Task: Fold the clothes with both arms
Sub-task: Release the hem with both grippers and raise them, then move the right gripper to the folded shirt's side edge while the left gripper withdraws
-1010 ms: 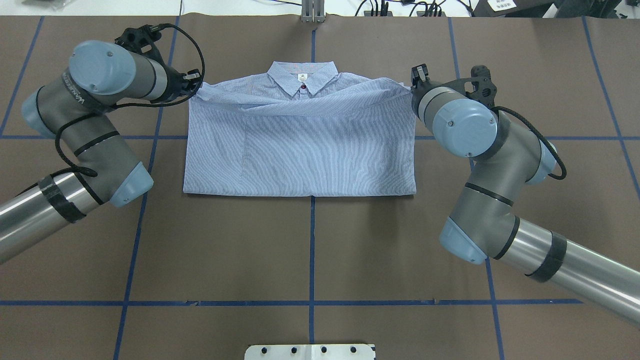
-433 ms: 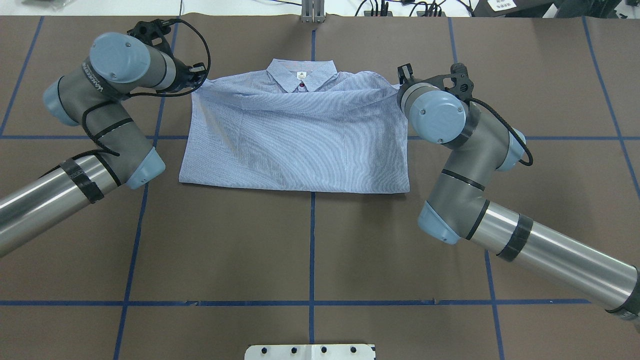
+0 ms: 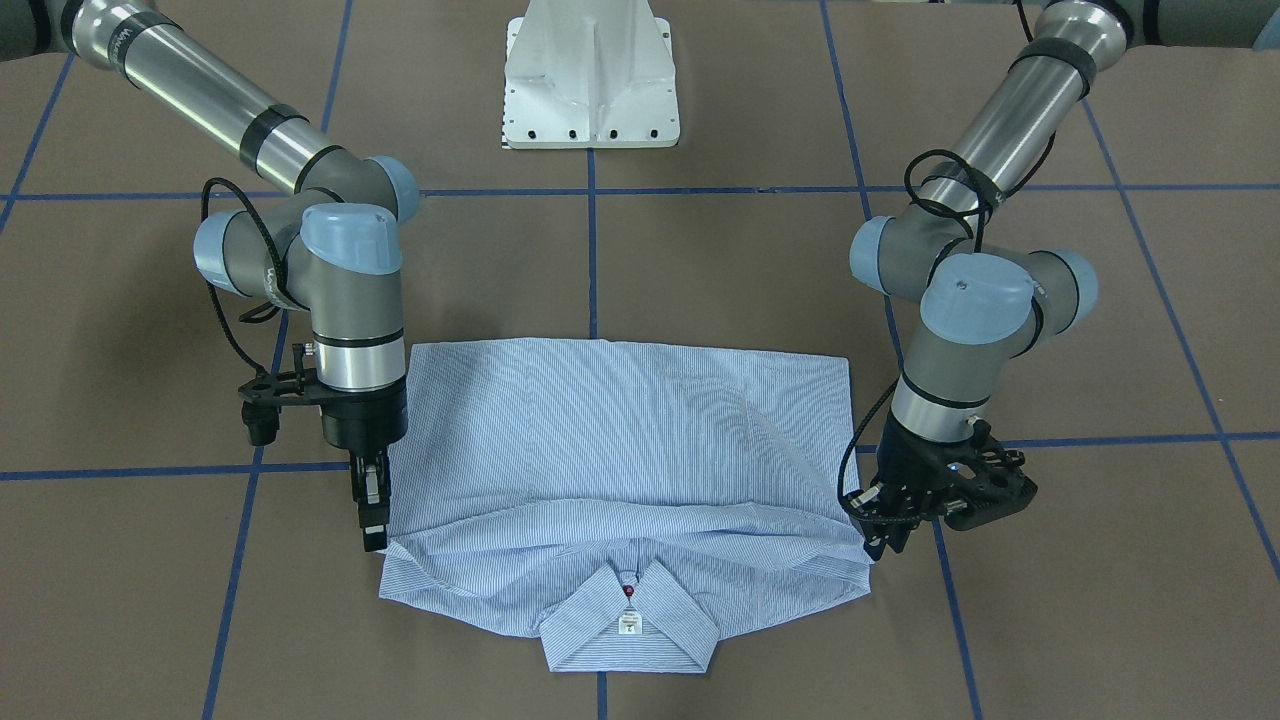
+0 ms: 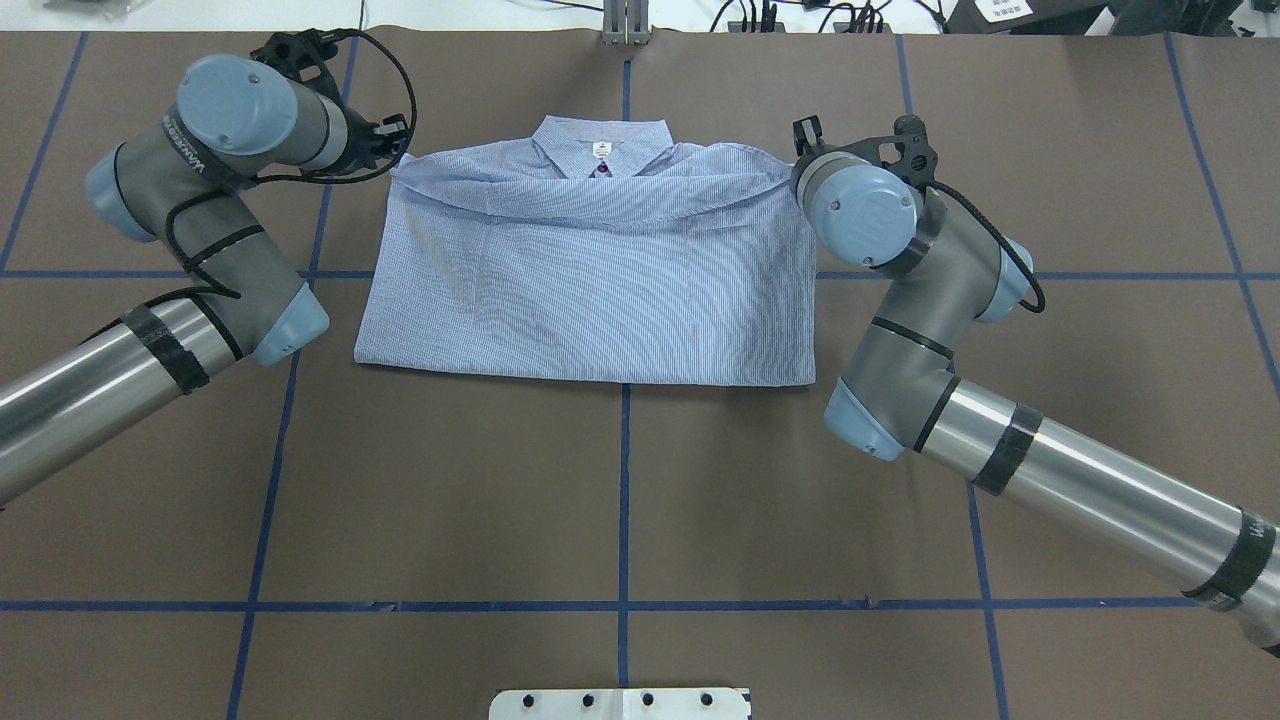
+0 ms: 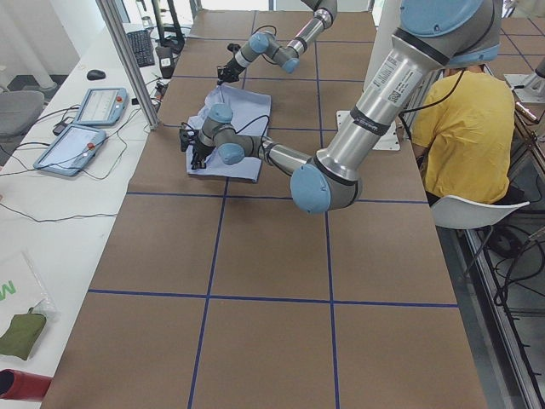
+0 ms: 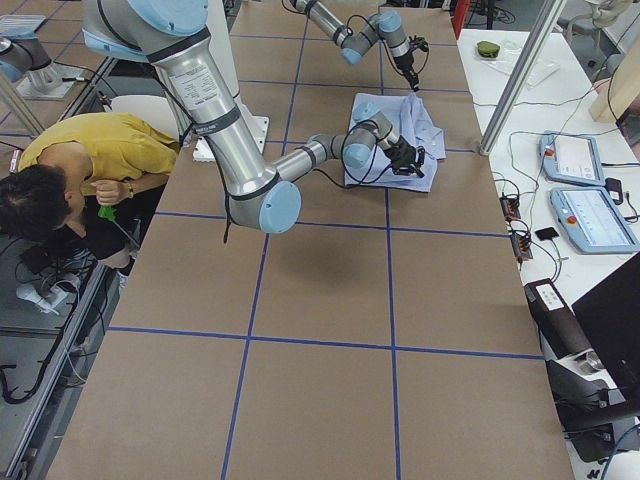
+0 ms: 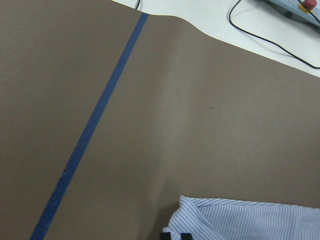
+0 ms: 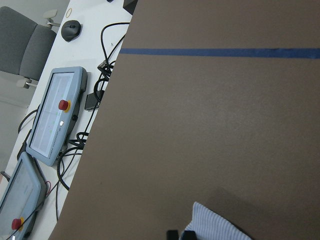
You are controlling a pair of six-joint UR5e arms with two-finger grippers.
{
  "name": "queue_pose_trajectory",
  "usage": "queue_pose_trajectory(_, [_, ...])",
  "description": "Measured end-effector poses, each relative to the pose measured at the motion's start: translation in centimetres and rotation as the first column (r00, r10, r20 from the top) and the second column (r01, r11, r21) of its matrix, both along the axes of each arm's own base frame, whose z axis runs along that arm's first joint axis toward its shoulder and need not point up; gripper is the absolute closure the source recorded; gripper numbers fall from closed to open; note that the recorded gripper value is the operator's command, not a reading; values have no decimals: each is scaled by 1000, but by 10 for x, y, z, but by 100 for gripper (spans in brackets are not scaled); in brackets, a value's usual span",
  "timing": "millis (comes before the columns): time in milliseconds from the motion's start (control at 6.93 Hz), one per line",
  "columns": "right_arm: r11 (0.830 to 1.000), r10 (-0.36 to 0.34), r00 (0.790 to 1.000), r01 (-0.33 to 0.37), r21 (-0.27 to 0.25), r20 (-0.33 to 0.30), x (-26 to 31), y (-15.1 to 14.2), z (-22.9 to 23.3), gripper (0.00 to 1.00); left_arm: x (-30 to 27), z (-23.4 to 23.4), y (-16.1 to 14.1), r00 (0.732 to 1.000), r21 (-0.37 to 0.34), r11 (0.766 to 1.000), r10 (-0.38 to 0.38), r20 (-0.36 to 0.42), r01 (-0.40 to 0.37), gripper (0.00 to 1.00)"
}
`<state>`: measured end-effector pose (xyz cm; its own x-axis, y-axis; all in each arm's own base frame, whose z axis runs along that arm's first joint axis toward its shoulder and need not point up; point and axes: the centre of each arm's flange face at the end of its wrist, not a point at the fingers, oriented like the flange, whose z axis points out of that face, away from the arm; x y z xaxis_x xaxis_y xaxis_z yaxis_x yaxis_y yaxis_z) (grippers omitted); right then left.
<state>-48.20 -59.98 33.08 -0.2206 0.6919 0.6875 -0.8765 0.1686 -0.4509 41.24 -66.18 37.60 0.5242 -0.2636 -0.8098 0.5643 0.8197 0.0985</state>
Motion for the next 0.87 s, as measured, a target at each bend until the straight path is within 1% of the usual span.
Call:
queue_pose_trajectory(144, [1000,12,1000,-12,-4,9,4,-15,-7,10,-14,1,-9,1000,14,1000,-6,12,5,56])
queue_pose_trajectory(289, [1000,16,999,-16,-16,35,21,-33,-14,9,-30,1,-18,1000,30,1000,-7,24,6,56])
queue_pose_trajectory(433, [1000,6,997,-4,-17,80,38,-43,-21,8,-42,1,-23,1000,33,999,4,24,-5,56])
queue_pose_trajectory(577, [1000,-22,992,21,4,127,41,-29,-29,8,-51,1,-24,1000,28,999,22,10,-22,56])
queue_pose_trajectory(721, [997,-73,985,70,25,158,36,10,-28,8,-57,0,-23,999,27,999,33,-3,-33,56])
queue_pose_trajectory(866, [991,-132,976,127,38,174,32,58,-19,9,-63,-1,-21,999,29,999,37,-10,-36,56])
